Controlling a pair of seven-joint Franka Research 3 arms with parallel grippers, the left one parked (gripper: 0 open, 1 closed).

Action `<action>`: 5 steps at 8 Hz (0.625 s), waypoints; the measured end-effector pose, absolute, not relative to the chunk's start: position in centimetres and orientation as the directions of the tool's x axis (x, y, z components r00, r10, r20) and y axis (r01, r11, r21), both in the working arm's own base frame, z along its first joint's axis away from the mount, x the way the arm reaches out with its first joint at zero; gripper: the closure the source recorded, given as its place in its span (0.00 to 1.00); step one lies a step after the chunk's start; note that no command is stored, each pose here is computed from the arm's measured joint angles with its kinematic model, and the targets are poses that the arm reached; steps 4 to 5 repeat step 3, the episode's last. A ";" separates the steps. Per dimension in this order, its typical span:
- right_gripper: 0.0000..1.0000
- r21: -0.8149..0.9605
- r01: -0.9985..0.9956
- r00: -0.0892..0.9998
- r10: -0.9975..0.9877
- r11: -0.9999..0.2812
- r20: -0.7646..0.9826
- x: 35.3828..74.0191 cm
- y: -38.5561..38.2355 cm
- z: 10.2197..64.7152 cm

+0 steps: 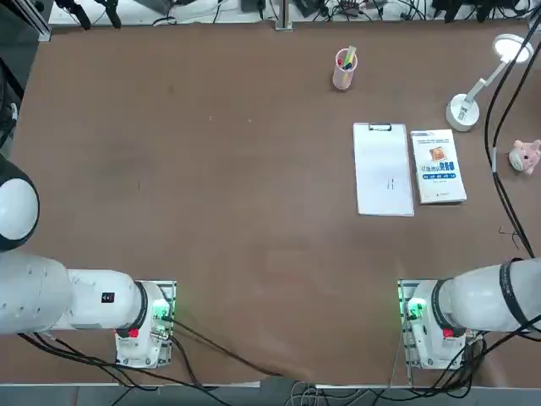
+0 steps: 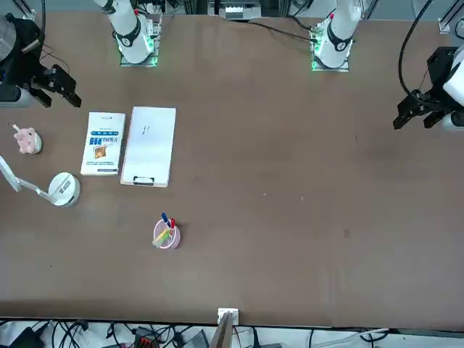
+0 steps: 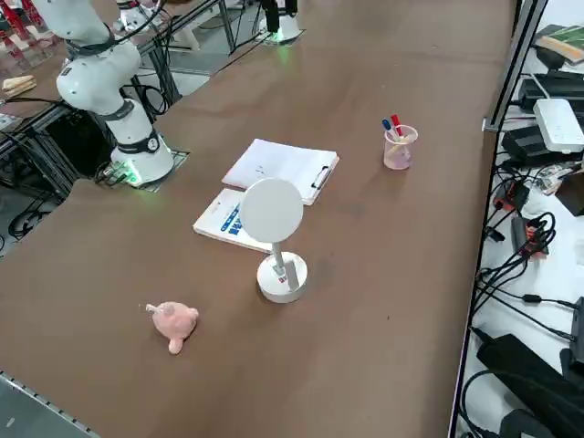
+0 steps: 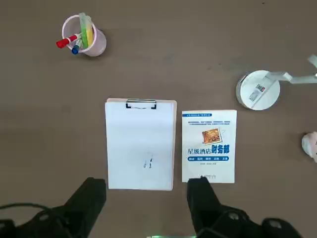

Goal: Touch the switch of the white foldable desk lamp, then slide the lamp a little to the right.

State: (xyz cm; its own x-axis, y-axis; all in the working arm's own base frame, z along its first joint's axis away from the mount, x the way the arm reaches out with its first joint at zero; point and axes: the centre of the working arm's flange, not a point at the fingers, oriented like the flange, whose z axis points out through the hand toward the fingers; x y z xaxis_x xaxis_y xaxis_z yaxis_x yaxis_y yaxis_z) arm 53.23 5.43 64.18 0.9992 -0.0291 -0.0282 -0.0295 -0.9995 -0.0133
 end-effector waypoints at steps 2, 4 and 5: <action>0.00 -0.010 -0.081 0.996 -0.081 -0.997 -0.043 53.3 5.4 63.7; 0.00 -0.008 -0.090 0.995 -0.089 -0.996 -0.051 53.2 5.4 63.6; 0.00 -0.008 -0.090 0.995 -0.089 -0.996 -0.051 53.2 5.4 63.6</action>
